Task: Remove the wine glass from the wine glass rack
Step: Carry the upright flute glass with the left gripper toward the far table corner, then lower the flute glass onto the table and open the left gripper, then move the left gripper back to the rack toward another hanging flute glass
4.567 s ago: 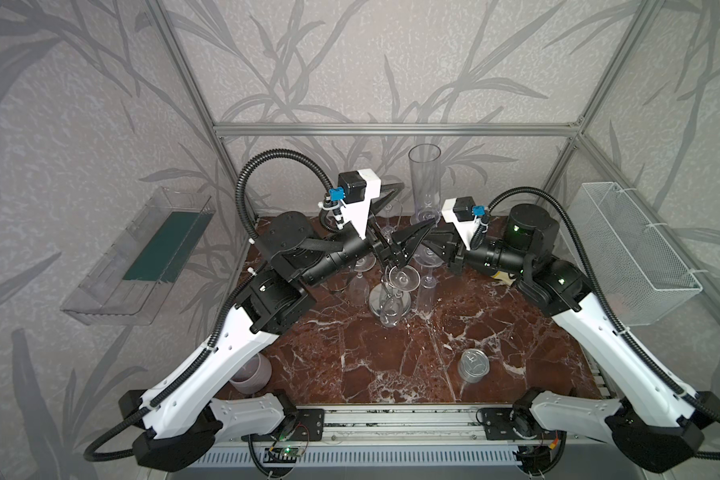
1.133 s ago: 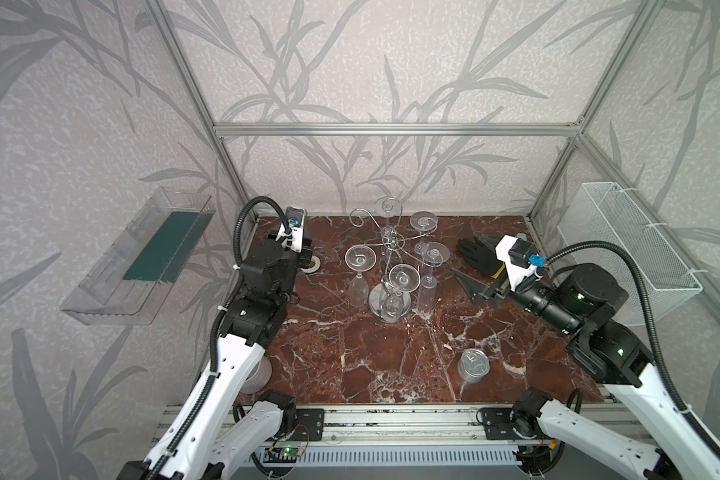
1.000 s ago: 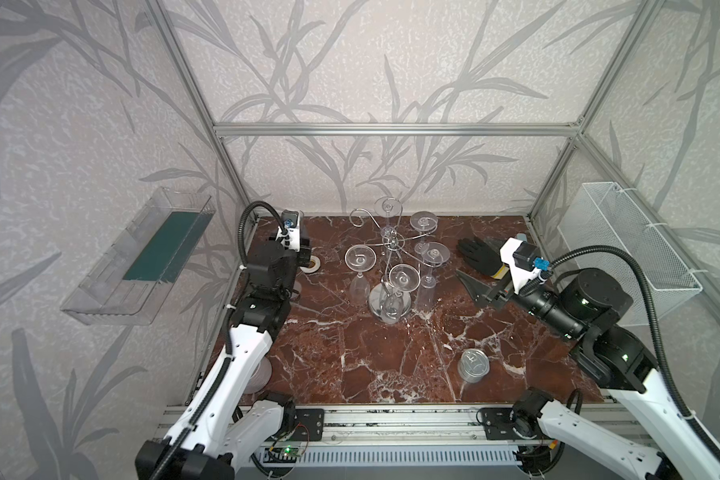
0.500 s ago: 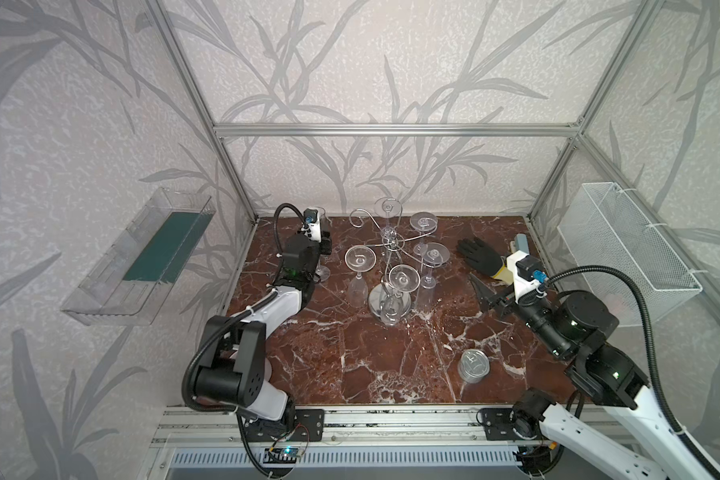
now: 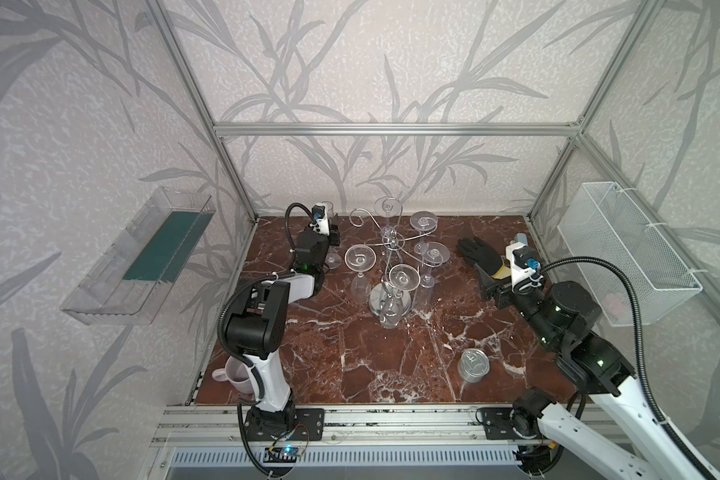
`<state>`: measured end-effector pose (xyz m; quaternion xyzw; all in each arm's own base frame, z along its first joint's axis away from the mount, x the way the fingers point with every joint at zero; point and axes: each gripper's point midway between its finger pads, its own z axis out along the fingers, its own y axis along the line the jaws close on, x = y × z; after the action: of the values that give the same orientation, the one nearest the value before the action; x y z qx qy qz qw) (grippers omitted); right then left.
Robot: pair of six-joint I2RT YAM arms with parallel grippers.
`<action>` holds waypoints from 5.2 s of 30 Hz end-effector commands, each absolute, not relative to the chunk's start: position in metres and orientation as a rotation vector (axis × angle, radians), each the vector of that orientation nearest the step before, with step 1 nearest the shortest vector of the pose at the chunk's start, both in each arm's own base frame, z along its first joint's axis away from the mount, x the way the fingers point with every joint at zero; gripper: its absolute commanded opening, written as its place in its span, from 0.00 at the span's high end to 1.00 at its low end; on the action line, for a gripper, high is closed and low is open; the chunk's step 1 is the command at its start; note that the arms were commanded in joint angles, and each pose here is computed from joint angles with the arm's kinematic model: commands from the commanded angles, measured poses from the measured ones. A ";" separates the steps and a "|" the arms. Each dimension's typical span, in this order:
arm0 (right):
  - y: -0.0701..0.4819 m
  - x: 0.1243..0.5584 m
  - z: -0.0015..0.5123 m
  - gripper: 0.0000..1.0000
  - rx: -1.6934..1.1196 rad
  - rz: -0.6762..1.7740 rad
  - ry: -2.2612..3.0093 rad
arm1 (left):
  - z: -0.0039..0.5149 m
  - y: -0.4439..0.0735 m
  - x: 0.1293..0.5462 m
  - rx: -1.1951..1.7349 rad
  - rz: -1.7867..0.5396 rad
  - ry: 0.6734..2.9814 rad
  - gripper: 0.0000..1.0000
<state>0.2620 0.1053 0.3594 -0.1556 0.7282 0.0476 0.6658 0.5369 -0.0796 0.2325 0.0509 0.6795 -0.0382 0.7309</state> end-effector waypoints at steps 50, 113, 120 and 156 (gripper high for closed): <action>0.103 0.270 0.344 0.05 -0.297 0.187 1.695 | 0.187 -0.072 0.533 0.074 -0.056 1.485 0.24; 0.114 0.257 0.369 0.05 -0.319 0.307 1.667 | 0.377 -0.053 0.323 -0.343 -0.548 1.675 0.01; 0.113 0.254 0.370 0.06 -0.317 0.312 1.671 | 0.388 -0.075 0.313 -0.407 -0.797 1.693 0.02; 0.131 0.256 0.386 0.06 -0.356 0.412 1.650 | 0.381 -0.165 0.232 -0.407 -1.568 1.888 0.17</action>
<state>0.2614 0.1347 0.3665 -0.1603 0.7433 0.1774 0.6247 0.2330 -0.1573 0.3728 -0.1660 0.7285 -0.5800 0.3246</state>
